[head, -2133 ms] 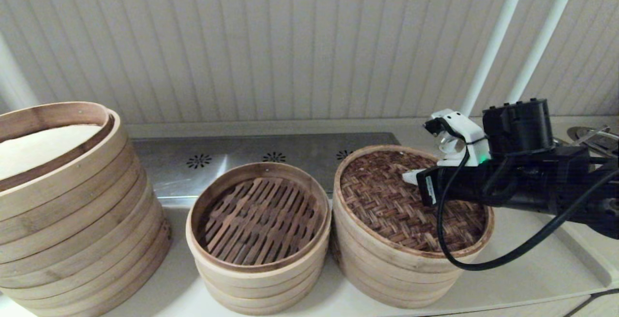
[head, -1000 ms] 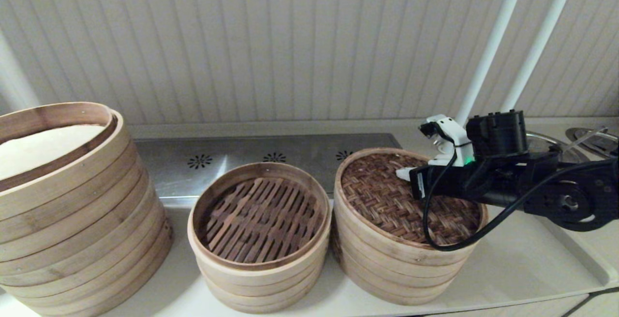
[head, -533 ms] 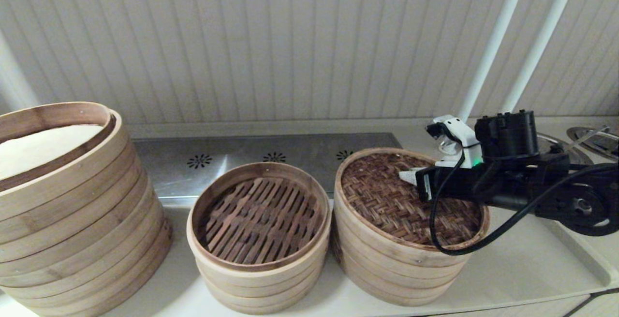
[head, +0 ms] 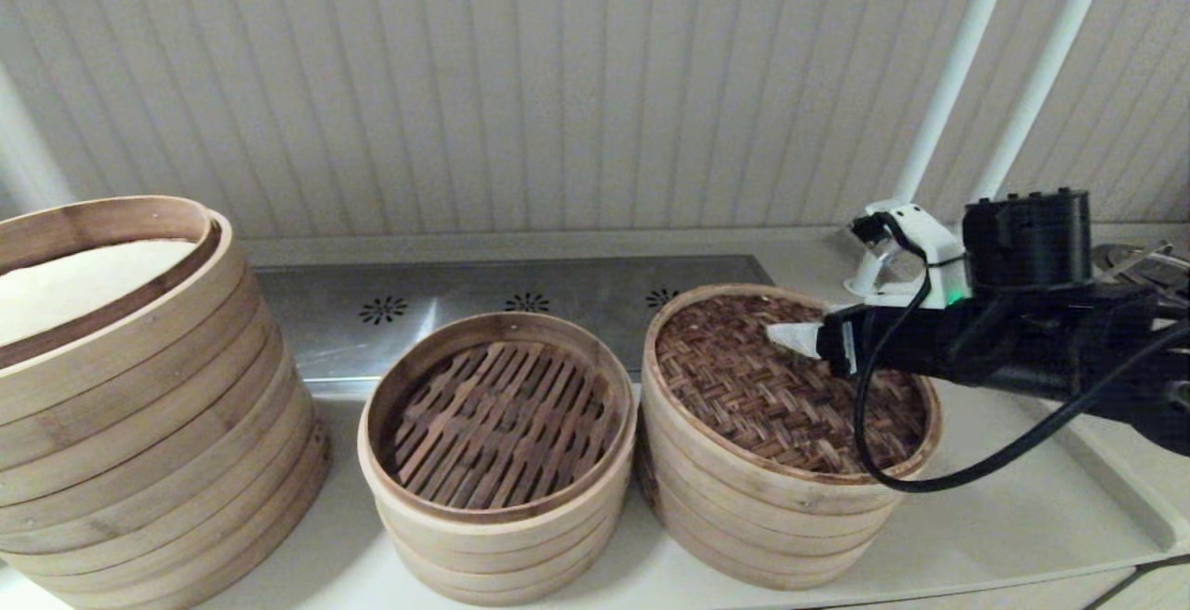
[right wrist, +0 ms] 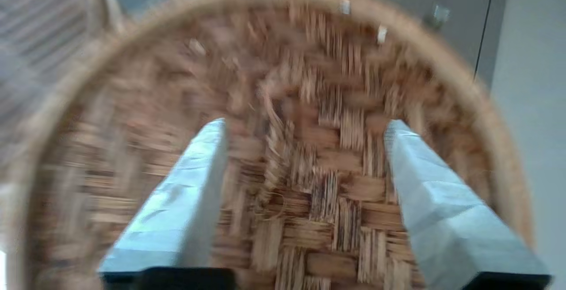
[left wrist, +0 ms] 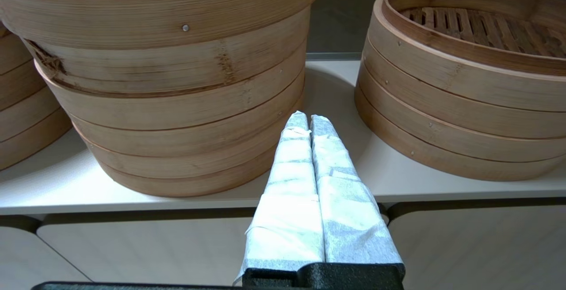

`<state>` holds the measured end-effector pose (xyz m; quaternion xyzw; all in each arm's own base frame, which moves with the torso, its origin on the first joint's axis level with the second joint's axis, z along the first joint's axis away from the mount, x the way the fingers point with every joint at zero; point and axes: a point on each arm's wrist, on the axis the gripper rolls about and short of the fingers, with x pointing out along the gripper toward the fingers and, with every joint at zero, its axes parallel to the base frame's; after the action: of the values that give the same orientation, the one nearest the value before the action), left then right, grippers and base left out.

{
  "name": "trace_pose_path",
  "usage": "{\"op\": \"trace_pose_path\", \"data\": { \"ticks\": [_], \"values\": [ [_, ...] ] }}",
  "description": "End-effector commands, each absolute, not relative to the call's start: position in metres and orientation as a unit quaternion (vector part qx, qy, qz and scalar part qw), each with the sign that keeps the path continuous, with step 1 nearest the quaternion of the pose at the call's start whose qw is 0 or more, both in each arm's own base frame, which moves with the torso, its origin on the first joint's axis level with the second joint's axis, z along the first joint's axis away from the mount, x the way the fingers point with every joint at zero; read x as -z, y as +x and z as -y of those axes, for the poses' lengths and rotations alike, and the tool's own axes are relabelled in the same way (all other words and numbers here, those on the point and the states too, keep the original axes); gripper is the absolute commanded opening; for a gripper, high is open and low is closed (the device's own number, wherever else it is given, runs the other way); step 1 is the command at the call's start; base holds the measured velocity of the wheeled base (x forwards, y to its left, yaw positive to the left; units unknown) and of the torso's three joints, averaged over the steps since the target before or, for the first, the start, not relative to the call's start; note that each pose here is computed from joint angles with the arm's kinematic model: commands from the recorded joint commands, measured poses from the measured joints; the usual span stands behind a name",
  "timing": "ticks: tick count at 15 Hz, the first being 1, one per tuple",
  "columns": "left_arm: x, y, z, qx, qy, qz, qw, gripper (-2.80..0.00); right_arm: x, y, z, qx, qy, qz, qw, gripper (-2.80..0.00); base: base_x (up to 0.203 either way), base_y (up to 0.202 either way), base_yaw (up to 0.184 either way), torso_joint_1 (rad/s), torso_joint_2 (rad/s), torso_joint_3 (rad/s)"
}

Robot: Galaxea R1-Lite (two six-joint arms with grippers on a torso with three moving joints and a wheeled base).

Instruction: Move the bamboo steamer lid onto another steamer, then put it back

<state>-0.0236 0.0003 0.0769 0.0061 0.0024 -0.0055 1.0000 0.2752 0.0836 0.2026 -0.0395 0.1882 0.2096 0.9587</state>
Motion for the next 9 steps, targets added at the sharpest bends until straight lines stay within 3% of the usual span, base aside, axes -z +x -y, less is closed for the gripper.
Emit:
{"op": "trace_pose_path", "data": {
  "ticks": [1,3,4,5,9],
  "values": [
    [-0.077,-0.024,0.0,0.005,0.006,-0.003,1.0,-2.8,-0.223,0.258,-0.078,-0.213,-0.035,-0.151,0.965,0.0,0.0,0.0,0.0,0.0,0.0,0.0],
    [-0.077,-0.024,0.0,0.005,0.006,-0.003,1.0,-2.8,-0.238,0.24,-0.073,-0.217,-0.03,-0.124,0.968,0.0,0.0,0.0,0.0,0.0,0.0,0.0],
    [-0.077,-0.024,0.0,0.005,0.006,-0.003,1.0,-2.8,-0.245,0.228,-0.071,-0.219,-0.028,-0.11,0.969,-2.25,0.0,0.0,0.0,0.0,0.0,0.0],
    [-0.077,-0.024,0.0,0.005,0.006,-0.003,1.0,-2.8,-0.251,0.216,-0.068,-0.219,-0.026,-0.097,0.971,-2.8,0.0,0.0,0.0,0.0,0.0,0.0],
    [-0.077,-0.024,0.0,0.005,0.006,-0.003,1.0,-2.8,-0.264,0.154,-0.047,-0.202,-0.008,-0.103,0.974,-2.8,0.0,0.0,0.0,0.0,0.0,0.0]
  ]
}}
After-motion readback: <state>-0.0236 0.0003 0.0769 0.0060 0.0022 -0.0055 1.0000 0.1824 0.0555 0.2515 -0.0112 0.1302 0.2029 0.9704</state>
